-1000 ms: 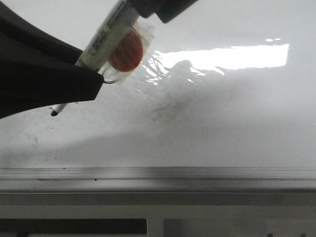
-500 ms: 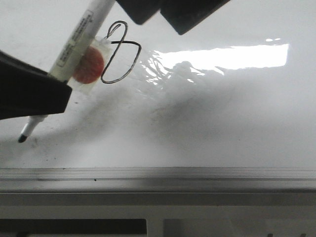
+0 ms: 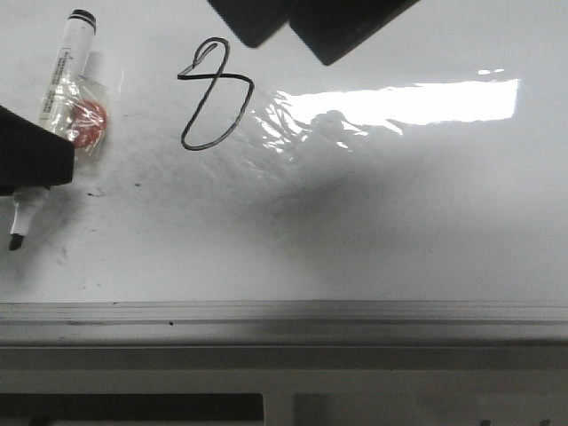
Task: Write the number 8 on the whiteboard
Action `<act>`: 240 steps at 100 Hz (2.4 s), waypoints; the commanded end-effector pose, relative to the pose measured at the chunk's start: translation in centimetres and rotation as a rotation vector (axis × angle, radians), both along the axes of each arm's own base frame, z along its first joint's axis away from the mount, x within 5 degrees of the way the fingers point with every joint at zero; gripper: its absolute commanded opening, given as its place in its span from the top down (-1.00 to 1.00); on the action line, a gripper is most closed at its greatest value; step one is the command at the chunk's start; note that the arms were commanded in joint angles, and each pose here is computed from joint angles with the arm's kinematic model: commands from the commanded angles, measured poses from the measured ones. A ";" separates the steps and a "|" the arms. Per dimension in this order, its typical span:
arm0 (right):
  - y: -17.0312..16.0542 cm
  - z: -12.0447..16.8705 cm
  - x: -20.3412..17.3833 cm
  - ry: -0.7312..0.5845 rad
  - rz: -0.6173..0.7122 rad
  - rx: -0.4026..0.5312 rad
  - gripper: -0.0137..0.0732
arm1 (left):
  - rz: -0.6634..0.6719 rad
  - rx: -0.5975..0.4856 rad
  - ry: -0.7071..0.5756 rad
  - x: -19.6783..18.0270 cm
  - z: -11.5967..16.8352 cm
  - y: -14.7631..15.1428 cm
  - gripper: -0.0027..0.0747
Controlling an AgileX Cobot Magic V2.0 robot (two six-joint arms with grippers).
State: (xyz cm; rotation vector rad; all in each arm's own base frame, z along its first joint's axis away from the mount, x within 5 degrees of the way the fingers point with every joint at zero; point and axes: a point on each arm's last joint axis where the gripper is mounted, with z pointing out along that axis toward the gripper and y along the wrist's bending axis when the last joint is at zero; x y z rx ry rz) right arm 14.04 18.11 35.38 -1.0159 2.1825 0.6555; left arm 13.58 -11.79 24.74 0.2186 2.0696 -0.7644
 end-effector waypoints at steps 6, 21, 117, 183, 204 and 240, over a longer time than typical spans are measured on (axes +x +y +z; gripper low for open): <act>-0.1 1.4 0.1 -0.050 -0.017 0.060 -0.01 | 0.051 -0.082 -0.087 0.8 1.9 -0.1 0.98; -0.1 1.4 0.1 -0.050 -0.017 0.060 -0.01 | 0.087 -0.129 -0.085 0.9 2.1 0.0 0.98; -0.1 1.4 0.1 -0.047 -0.016 0.058 -0.01 | 0.098 -0.105 -0.009 1.5 0.9 -0.5 0.46; -0.6 1.8 -0.1 -0.077 -0.015 0.054 0.31 | 0.039 -0.154 -0.132 -0.8 3.6 1.0 0.66; -2.1 2.6 -1.3 -0.131 -0.020 0.089 0.82 | 0.000 -0.206 -0.249 -3.2 5.8 2.8 0.98; -7.2 -0.7 -5.3 -0.295 -0.065 0.202 0.85 | -0.063 -0.187 -0.404 -7.5 4.6 6.1 0.98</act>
